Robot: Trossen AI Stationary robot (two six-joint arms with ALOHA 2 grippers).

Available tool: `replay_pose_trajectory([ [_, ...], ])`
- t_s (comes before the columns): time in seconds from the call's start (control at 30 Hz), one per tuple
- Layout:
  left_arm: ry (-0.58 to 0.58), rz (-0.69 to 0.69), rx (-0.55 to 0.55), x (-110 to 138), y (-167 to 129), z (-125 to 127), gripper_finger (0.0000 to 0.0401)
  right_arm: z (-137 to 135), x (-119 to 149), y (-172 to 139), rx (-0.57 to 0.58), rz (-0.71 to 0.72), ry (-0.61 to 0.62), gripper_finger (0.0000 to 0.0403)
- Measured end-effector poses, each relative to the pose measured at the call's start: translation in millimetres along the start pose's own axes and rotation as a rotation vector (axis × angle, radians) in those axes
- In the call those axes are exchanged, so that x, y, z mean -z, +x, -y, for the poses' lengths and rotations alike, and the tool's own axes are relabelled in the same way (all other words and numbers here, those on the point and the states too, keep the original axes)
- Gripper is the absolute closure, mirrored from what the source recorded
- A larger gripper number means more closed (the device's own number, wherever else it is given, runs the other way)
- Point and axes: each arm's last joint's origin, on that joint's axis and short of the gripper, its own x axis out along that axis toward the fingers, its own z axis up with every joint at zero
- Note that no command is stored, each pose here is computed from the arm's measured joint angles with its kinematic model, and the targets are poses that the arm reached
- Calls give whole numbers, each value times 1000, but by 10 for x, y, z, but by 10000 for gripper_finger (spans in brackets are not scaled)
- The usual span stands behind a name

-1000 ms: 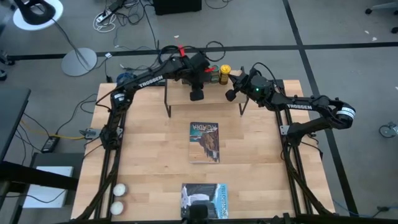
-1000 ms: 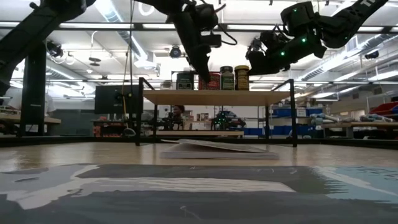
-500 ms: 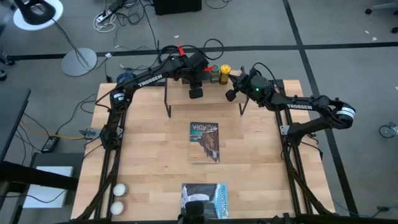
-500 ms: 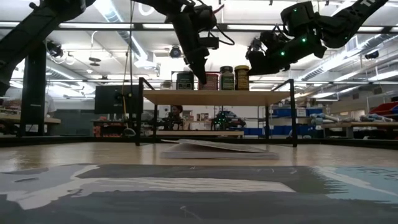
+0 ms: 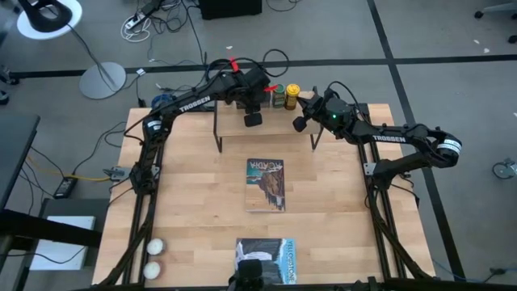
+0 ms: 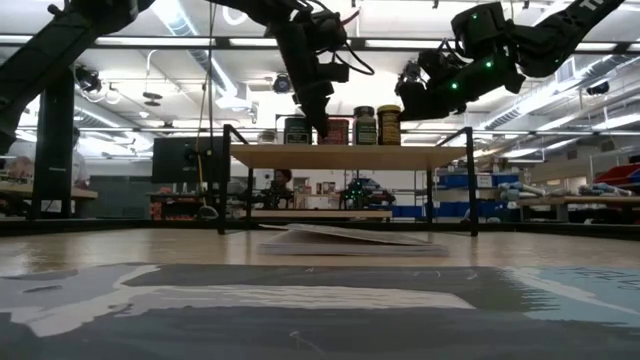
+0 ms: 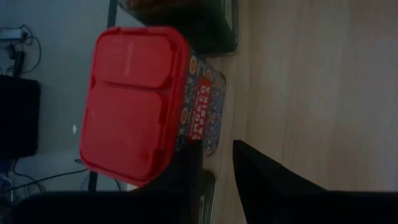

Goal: Shelf spices
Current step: Adjust the seasoning can and bottle on the shelf

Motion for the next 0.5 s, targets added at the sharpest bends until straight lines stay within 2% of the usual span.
replay_pose_trajectory([
  [0.5, 6, 37, -4, -82, -158, 52, 309, -145, -26, -50, -61, 13, -8, 403],
])
